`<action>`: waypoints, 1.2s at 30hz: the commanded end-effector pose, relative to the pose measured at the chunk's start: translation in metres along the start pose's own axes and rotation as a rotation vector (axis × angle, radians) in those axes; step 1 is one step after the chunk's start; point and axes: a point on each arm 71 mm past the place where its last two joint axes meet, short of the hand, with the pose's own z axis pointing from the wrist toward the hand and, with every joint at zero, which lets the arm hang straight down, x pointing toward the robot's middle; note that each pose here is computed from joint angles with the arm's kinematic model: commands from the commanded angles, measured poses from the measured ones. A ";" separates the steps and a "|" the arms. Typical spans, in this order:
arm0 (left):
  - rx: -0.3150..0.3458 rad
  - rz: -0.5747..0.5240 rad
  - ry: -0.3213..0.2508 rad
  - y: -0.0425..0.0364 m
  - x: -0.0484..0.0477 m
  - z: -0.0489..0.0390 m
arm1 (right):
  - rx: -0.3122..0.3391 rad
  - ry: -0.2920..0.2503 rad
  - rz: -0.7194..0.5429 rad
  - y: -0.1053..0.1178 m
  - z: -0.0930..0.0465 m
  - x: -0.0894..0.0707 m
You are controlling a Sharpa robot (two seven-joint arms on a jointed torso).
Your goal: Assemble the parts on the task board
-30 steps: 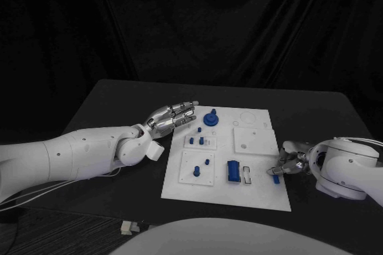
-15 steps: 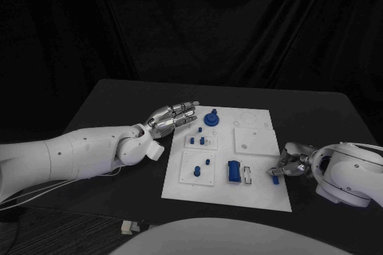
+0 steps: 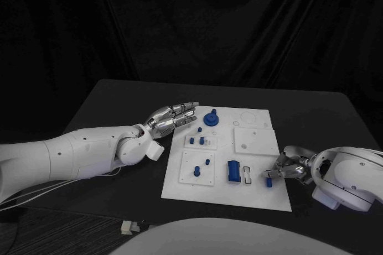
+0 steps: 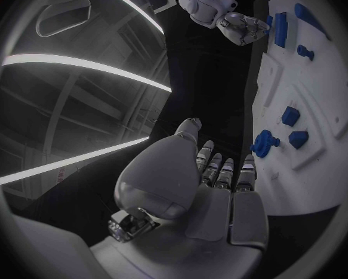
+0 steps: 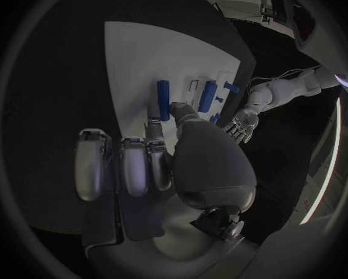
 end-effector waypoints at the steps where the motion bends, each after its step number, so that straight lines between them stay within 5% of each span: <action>1: 0.009 -0.014 0.010 -0.0002 0.0018 0.0006 | 0.004 0.039 0.091 0.004 -0.001 0.003; 36: -0.008 -0.021 0.022 0.0014 0.0033 0.0018 | -0.027 0.087 0.149 0.032 0.017 0.011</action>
